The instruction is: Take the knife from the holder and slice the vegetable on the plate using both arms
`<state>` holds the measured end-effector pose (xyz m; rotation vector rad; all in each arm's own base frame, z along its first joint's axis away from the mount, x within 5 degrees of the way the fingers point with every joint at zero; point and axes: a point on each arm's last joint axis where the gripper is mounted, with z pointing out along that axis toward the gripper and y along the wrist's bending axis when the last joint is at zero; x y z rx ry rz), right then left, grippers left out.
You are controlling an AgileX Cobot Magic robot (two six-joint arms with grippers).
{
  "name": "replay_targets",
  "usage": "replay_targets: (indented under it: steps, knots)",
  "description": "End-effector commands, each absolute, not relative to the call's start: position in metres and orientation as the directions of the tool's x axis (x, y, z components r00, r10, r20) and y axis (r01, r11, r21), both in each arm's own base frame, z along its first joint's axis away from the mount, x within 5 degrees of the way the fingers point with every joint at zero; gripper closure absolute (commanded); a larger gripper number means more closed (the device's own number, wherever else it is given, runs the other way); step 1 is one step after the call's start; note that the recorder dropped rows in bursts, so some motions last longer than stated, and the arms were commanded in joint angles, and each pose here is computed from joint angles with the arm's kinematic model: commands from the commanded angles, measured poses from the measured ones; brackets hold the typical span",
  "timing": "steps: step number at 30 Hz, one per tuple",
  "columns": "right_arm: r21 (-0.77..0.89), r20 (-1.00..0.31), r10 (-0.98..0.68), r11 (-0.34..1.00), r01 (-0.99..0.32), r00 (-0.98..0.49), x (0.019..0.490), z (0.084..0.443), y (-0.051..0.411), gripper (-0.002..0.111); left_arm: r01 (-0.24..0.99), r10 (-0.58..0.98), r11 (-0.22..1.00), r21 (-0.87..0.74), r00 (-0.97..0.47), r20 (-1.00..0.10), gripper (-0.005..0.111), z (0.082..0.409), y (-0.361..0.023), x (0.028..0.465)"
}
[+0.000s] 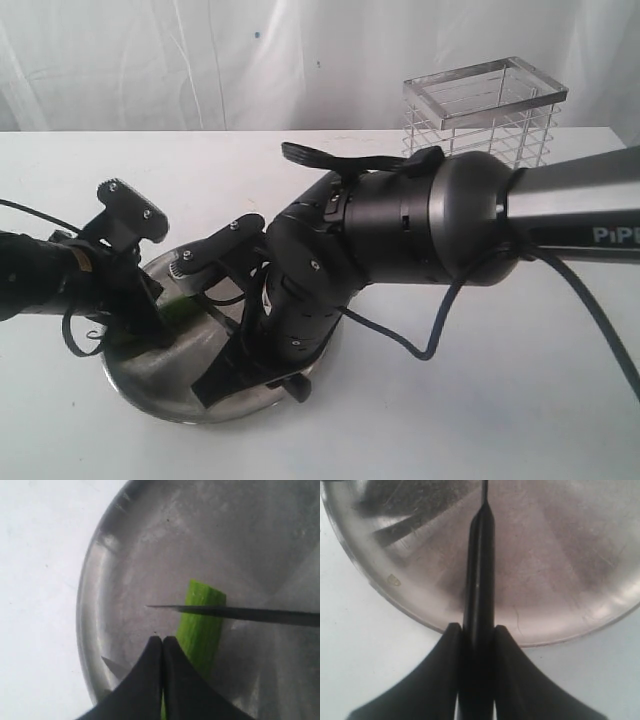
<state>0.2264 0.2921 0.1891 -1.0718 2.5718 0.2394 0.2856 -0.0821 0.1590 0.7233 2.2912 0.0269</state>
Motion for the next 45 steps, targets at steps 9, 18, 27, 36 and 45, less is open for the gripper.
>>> replay_targets:
  steps: [9, 18, 27, 36, 45]
  knots:
    - [0.032, -0.357, -0.641, 0.719, -0.695, -0.679, 0.229, 0.174, 0.296, 0.108, 0.429, 0.436, 0.875, 0.225, -0.494, -0.753, 0.107, 0.204, -0.079, 0.278]
    - [0.047, -0.397, -0.616, 0.727, -0.685, -0.681, 0.232, 0.172, 0.301, 0.108, 0.425, 0.429, 0.878, 0.219, -0.499, -0.753, 0.107, 0.204, -0.079, 0.277]
    - [0.075, -0.431, -0.567, 0.752, -0.654, -0.702, 0.234, 0.173, 0.303, 0.108, 0.429, 0.43, 0.878, 0.213, -0.512, -0.743, 0.107, 0.203, -0.079, 0.276]
    - [0.095, -0.419, -0.531, 0.781, -0.617, -0.737, 0.235, 0.167, 0.305, 0.108, 0.425, 0.423, 0.881, 0.206, -0.516, -0.745, 0.107, 0.203, -0.079, 0.276]
    - [0.111, -0.411, -0.518, 0.788, -0.606, -0.75, 0.235, 0.163, 0.306, 0.108, 0.417, 0.411, 0.887, 0.196, -0.522, -0.748, 0.107, 0.203, -0.079, 0.276]
